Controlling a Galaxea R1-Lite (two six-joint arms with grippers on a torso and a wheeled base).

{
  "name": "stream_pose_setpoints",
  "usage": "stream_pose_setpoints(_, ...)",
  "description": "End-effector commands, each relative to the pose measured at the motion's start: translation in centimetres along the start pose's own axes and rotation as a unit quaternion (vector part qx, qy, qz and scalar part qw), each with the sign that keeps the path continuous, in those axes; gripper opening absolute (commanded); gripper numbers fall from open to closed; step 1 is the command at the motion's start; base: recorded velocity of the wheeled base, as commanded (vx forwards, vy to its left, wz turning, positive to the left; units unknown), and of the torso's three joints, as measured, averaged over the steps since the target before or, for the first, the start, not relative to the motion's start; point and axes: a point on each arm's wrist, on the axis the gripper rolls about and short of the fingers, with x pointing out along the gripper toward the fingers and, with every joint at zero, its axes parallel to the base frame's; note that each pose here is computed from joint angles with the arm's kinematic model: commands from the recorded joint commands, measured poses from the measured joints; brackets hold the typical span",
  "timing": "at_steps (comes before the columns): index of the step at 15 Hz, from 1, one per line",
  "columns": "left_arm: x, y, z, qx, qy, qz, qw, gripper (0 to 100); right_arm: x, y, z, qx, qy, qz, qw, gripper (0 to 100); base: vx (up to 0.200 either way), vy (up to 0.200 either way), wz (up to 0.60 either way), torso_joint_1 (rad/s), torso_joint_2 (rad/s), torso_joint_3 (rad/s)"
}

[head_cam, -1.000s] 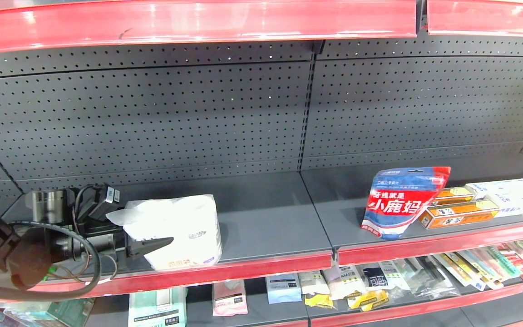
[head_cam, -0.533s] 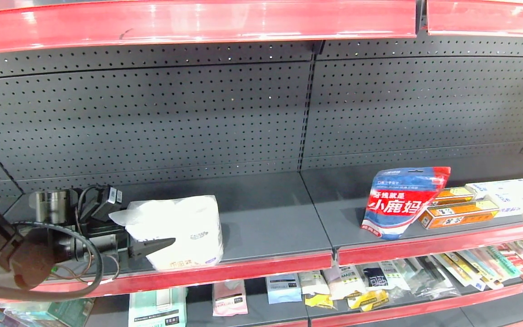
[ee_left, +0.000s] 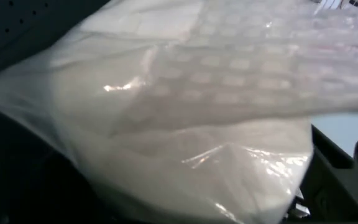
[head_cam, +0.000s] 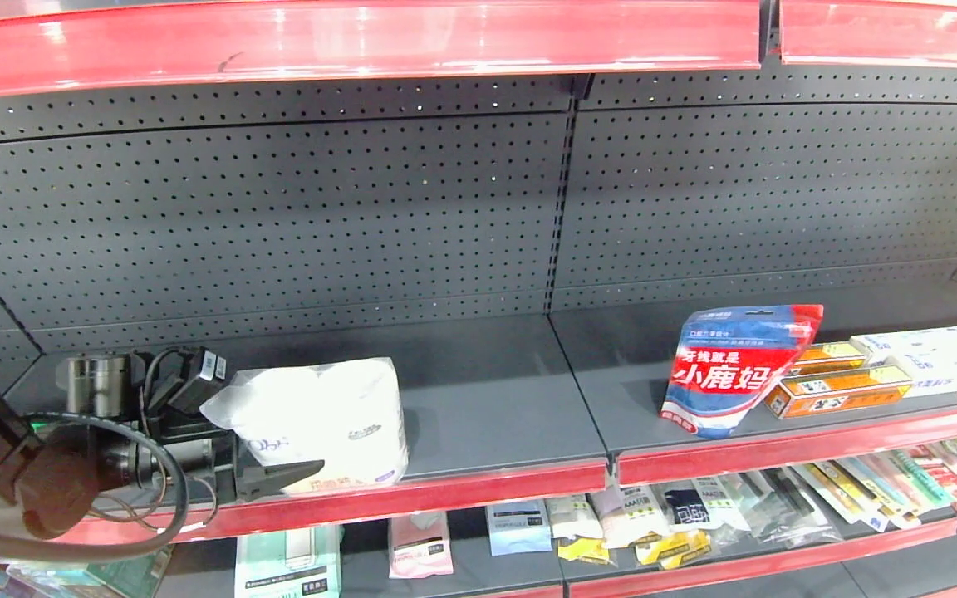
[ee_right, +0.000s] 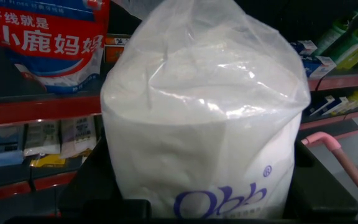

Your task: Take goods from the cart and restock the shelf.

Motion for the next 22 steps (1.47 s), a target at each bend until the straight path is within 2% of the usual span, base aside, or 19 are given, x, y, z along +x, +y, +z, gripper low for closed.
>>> stream_pose_setpoints(1,-0.1,-0.1,0.3,0.006,-0.002,0.002,1.0000,100,0.0,0.0,0.0,0.000,-0.001,0.000,1.000,0,0.000,0.000,0.00,0.000,0.00,0.000)
stream_pose_setpoints(2,-0.3,0.5,0.8,0.032,-0.010,0.011,0.9994,100,-0.1,0.0,0.0,0.000,-0.001,0.000,1.000,0,0.000,0.000,0.00,0.000,0.00,0.000)
stream_pose_setpoints(3,-0.4,0.8,1.1,0.047,-0.017,0.019,0.9986,100,-0.1,0.0,0.0,0.000,-0.002,-0.001,1.000,0,0.000,0.000,0.00,0.000,0.00,0.000)
stream_pose_setpoints(4,-0.7,1.1,1.3,0.057,-0.021,0.026,0.9978,100,-0.1,0.0,0.0,0.000,-0.001,0.000,1.000,0,0.000,0.000,0.00,0.000,0.00,0.000)
stream_pose_setpoints(6,-1.4,1.3,2.0,0.064,-0.035,0.045,0.9964,100,0.0,0.0,0.0,0.000,0.001,0.000,1.000,0,0.000,0.000,0.00,0.000,0.00,0.000)
stream_pose_setpoints(10,-2.2,1.3,3.4,0.054,-0.065,0.062,0.9945,100,0.1,0.0,0.0,-0.001,0.003,0.000,1.000,0,0.000,0.000,0.00,0.000,0.00,0.000)
stream_pose_setpoints(13,-2.8,1.0,5.7,0.037,-0.100,0.067,0.9921,100,0.1,0.0,0.0,-0.002,0.003,0.000,1.000,0,0.000,0.000,0.00,0.000,0.00,0.000)
stream_pose_setpoints(15,-3.3,0.8,7.5,0.016,-0.135,0.068,0.9884,100,0.2,0.0,-0.1,-0.002,0.005,0.001,1.000,0,0.000,0.000,0.00,0.000,0.00,0.000)
stream_pose_setpoints(16,-3.3,0.8,7.6,0.002,-0.137,0.068,0.9883,100,0.2,0.1,-0.1,-0.002,0.005,0.001,1.000,0,0.000,0.000,0.00,0.000,0.00,0.000)
stream_pose_setpoints(17,-3.6,0.6,8.5,0.005,-0.144,0.069,0.9872,100,0.2,0.1,-0.1,-0.003,0.007,0.001,1.000,0,0.000,0.000,0.00,0.000,0.00,0.000)
stream_pose_setpoints(19,-3.8,0.4,9.1,0.001,-0.148,0.069,0.9865,100,0.3,0.1,-0.4,-0.004,0.011,0.003,1.000,0,0.000,0.000,0.00,0.000,0.00,0.000)
stream_pose_setpoints(20,-3.8,0.5,9.3,-0.005,-0.151,0.069,0.9861,100,0.3,0.2,-0.4,-0.004,0.012,0.003,1.000,0,0.000,0.000,0.00,0.000,0.00,0.000)
stream_pose_setpoints(22,-4.1,0.9,10.3,-0.006,-0.163,0.083,0.9831,100,0.4,0.2,-0.4,-0.004,0.015,0.004,1.000,0,0.000,0.000,0.00,0.000,0.00,0.000)
